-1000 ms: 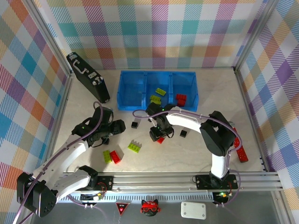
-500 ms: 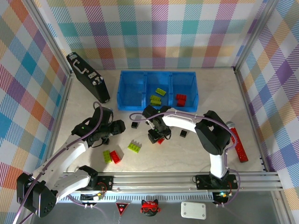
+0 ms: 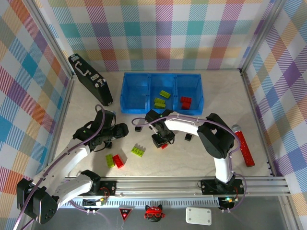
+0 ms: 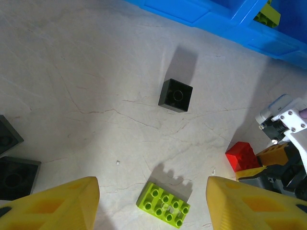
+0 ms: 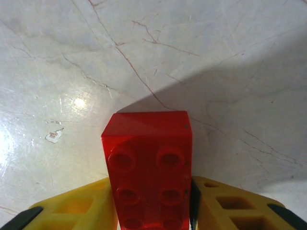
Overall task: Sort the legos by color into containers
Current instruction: Pick up the lego from the bottom-center of the table, then place the lego in the container.
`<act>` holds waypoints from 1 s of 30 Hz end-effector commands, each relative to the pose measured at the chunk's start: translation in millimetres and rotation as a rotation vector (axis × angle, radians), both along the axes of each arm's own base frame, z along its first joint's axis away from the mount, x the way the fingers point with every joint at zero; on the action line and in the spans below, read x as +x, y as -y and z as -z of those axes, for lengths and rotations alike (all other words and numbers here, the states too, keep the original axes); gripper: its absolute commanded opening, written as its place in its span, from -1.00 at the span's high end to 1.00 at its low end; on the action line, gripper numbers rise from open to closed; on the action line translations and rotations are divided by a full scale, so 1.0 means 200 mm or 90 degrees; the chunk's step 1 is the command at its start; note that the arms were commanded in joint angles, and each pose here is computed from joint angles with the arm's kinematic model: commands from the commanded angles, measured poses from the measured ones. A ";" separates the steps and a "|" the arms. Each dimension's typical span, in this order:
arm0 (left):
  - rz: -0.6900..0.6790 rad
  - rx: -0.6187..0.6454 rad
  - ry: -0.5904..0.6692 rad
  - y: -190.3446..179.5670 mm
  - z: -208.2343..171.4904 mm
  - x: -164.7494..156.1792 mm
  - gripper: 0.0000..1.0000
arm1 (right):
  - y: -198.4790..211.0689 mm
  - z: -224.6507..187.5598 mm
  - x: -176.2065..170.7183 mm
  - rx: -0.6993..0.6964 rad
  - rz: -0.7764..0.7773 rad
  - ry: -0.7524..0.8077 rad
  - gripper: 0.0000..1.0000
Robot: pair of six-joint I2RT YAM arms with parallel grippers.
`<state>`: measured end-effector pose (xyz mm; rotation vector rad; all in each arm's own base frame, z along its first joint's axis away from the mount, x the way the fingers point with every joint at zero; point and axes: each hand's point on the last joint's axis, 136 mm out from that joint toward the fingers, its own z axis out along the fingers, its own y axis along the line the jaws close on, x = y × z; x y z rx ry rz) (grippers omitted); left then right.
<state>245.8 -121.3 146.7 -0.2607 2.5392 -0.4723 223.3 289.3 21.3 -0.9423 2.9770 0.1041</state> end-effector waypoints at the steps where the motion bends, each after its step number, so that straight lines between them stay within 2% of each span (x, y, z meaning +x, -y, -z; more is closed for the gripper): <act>1: -0.004 -0.001 -0.009 -0.02 0.02 -0.02 -0.21 | -0.01 -0.03 0.00 -0.005 0.001 0.003 0.20; 12: 0.001 -0.008 -0.008 0.00 0.01 0.00 -0.22 | 0.04 -0.19 0.06 -0.001 0.018 0.052 0.22; 19: 0.003 -0.007 -0.008 0.00 0.01 0.00 -0.22 | 0.17 -0.30 0.13 0.011 0.064 0.071 0.22; 25: 0.005 -0.011 -0.009 0.01 0.01 0.00 -0.22 | 0.34 -0.38 0.23 0.031 0.135 0.079 0.22; 30: 0.007 -0.013 -0.012 0.01 0.02 0.00 -0.22 | 0.51 -0.47 0.40 0.049 0.227 0.098 0.24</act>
